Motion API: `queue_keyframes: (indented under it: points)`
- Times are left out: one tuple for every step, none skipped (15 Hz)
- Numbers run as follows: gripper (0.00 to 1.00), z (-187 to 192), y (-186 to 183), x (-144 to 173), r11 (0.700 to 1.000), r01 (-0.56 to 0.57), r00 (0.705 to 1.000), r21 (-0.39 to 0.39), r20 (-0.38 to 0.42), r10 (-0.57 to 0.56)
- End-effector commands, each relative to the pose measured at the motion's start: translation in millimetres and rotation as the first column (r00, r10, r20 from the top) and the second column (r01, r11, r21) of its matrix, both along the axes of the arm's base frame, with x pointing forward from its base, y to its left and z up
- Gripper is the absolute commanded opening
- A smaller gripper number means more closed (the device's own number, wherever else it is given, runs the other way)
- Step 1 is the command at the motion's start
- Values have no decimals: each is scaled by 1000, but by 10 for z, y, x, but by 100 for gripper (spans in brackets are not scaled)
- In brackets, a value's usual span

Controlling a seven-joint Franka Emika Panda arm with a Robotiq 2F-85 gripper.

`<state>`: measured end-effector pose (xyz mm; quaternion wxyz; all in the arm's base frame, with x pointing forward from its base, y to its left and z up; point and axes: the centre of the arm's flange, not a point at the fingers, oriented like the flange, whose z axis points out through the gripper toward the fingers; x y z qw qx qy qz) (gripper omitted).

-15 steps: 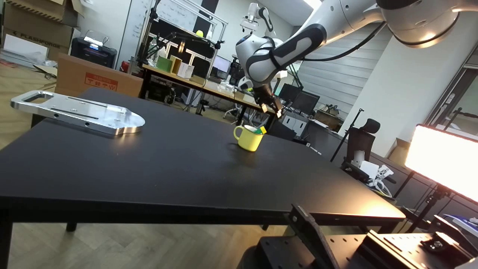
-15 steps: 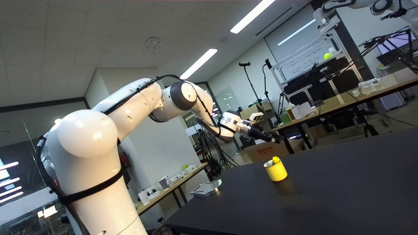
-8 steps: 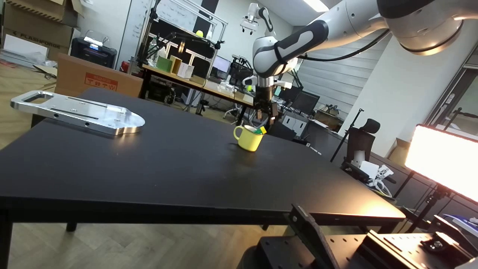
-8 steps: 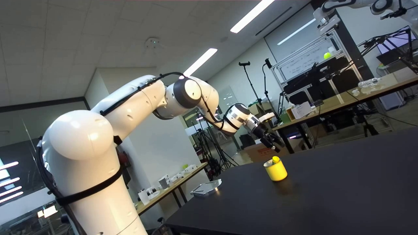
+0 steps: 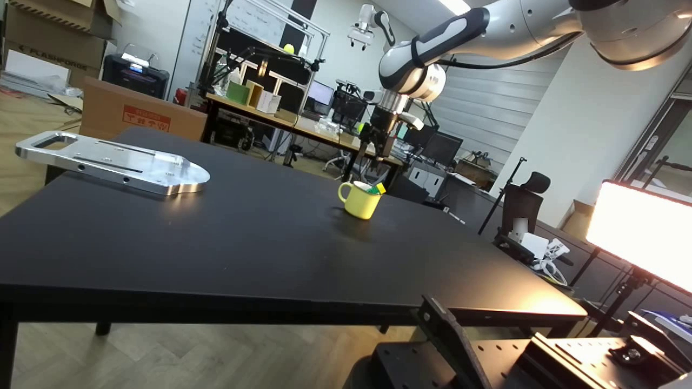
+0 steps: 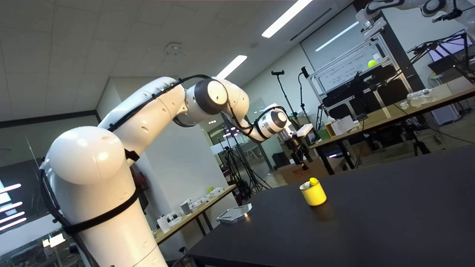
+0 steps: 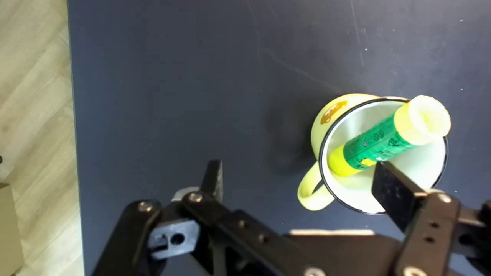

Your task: Put the glue stick inside the yellow mug then take it out

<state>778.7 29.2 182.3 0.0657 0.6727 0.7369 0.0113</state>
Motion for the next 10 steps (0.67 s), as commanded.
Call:
queue_keyframes:
  points:
    - [100, 177, -249, -393, 997, 7, 1000, 75, -17, -6]
    - [100, 149, -347, -451, 997, 24, 999, 79, -36, -21]
    - [100, 122, -422, -508, 996, 30, 998, 90, -55, -25]
    - [100, 62, -495, -586, 995, 36, 996, 88, -79, -29]
    - [100, 24, -545, -659, 998, 15, 996, 62, -89, -9]
    - [100, -34, -455, -309, 997, 32, 997, 68, -72, -27]
    - [100, -69, -510, -347, 997, 35, 996, 66, -82, -30]
    - [100, -83, -520, -349, 997, 37, 996, 65, -84, -31]
    - [100, -88, -504, -348, 997, 35, 996, 65, -84, -29]
    - [100, -87, -473, -345, 997, 31, 996, 65, -84, -25]
